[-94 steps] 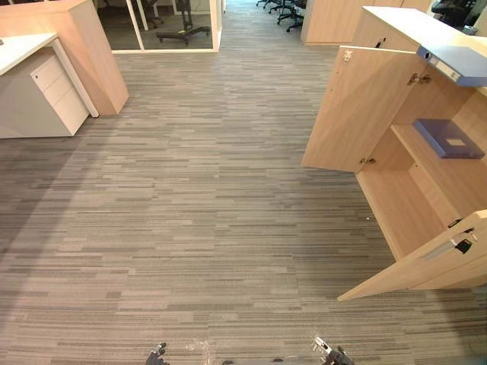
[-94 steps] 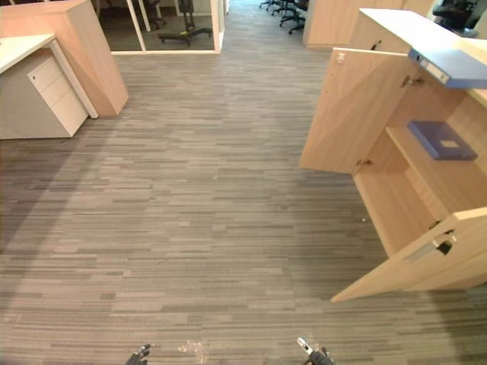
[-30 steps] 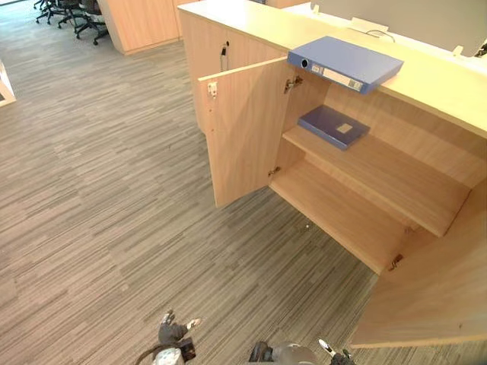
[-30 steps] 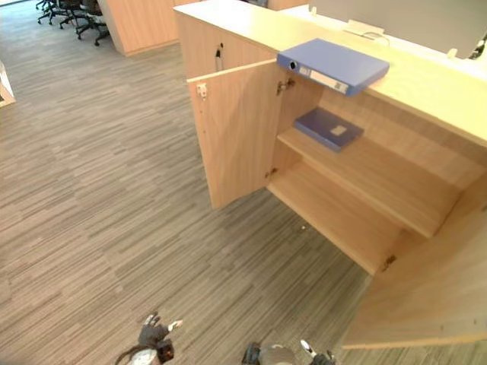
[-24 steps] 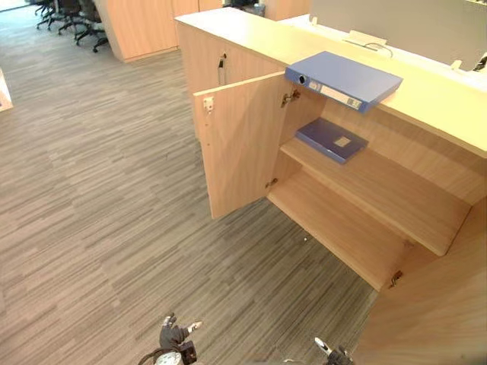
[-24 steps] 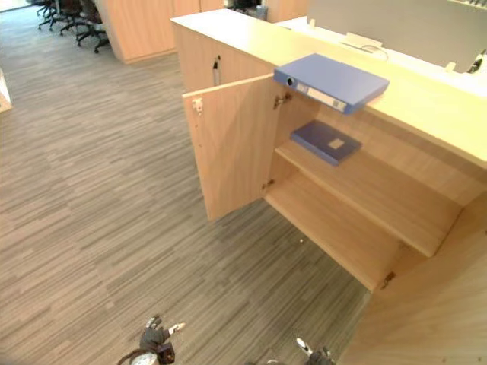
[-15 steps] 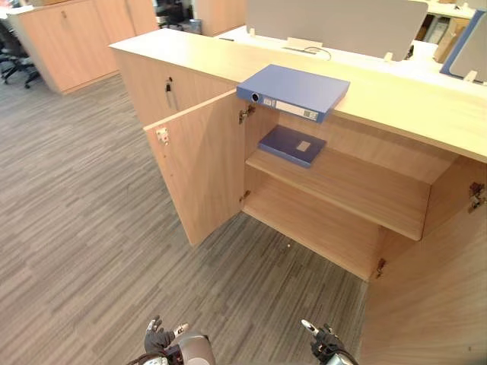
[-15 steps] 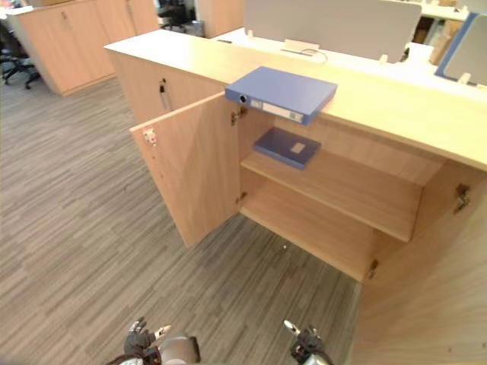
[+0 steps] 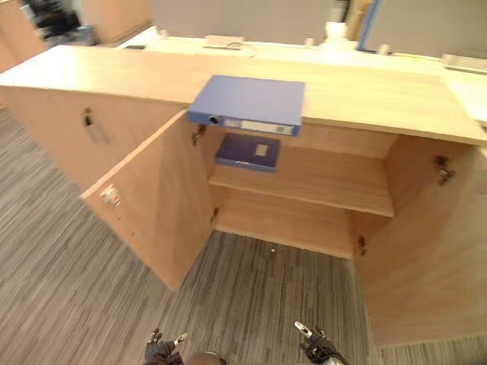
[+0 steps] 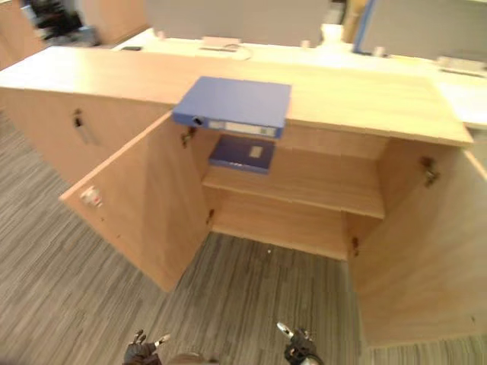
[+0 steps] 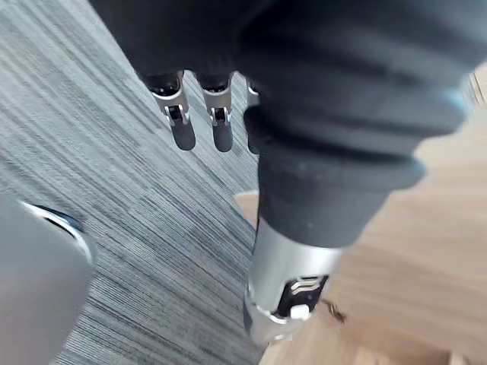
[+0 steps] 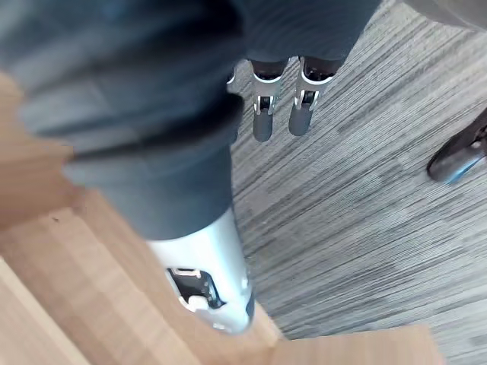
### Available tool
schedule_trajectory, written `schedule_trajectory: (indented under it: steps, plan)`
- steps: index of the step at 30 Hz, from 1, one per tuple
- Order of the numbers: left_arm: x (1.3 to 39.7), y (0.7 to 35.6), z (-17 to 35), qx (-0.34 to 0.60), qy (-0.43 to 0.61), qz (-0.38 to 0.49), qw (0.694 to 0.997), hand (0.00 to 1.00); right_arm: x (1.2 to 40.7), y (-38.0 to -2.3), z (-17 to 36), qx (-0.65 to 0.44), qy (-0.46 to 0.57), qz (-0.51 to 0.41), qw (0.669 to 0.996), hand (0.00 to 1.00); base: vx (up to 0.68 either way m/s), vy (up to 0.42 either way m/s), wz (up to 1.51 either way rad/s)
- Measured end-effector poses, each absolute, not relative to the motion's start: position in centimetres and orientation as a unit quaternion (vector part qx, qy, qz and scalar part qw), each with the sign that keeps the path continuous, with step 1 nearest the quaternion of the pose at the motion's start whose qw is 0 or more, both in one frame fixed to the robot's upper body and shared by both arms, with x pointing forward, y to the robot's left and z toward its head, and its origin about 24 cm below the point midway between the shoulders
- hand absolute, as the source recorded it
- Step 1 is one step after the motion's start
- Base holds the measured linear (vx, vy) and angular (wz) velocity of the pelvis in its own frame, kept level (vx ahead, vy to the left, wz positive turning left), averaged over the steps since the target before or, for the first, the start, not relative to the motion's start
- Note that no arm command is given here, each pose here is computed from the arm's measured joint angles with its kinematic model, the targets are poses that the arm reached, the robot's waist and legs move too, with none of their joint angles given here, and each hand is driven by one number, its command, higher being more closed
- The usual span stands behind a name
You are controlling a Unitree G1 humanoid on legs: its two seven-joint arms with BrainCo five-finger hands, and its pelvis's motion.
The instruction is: Walk over to the cabinet, pick up the folder, carry it to the office cabinet, place the folder inside the office cabinet, then close the office cabinet door
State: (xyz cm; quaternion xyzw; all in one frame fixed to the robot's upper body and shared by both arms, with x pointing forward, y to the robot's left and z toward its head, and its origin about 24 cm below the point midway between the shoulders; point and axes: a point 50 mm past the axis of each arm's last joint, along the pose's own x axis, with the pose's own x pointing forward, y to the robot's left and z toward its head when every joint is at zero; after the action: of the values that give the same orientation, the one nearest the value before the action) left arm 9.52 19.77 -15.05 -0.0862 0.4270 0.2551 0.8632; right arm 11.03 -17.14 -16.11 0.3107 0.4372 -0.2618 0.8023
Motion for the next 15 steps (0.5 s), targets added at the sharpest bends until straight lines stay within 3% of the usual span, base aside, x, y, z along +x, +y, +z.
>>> schedule_trajectory:
  steps: [7,15]
  plan:
    - [10.3,18.2,-14.7,-0.073,0.417,0.201,0.884,0.00,12.1,-17.6,-15.5,0.362,0.387,-0.287,0.798,0.00,0.07,0.031,-0.38]
    - [10.4,16.5,-15.1,-0.088,0.427,0.166,0.884,0.00,11.8,-18.6,-15.6,0.377,0.379,-0.311,0.786,0.00,0.15,-0.217,0.15]
